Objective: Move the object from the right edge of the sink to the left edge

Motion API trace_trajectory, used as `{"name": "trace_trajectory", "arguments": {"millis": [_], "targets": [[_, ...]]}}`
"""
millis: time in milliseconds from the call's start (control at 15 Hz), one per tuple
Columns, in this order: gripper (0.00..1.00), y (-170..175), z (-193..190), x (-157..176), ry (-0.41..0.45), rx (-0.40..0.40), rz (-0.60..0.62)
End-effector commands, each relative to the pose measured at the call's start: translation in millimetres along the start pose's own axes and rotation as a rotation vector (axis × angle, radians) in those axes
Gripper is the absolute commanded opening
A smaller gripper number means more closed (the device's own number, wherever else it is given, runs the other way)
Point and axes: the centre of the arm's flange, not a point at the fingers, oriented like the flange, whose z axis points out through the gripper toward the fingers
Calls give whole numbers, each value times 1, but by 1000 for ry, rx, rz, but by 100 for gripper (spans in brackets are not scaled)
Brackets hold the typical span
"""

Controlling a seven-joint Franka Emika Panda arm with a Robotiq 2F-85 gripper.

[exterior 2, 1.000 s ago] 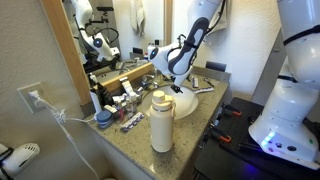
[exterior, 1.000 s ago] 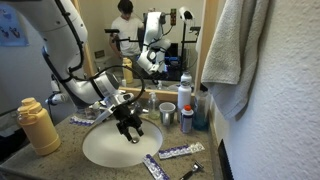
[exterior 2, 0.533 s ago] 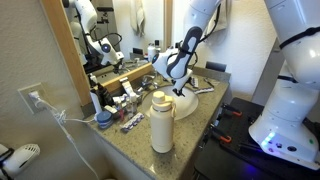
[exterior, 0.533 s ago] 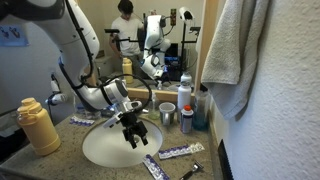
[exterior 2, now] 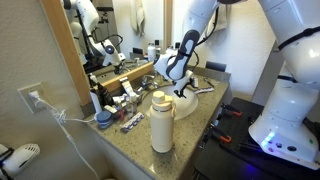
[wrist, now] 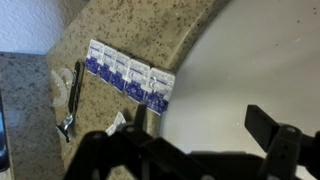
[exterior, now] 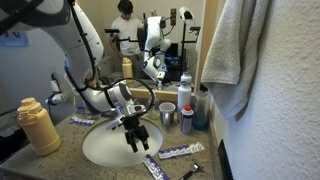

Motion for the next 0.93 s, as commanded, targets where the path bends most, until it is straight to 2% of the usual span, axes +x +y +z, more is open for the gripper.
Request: {"name": "trace_trajectory", "arguments": {"millis": [0, 867], "targets": [[100, 3, -2, 3, -39, -8, 2], [100, 14, 10, -5, -94, -26, 55]]}}
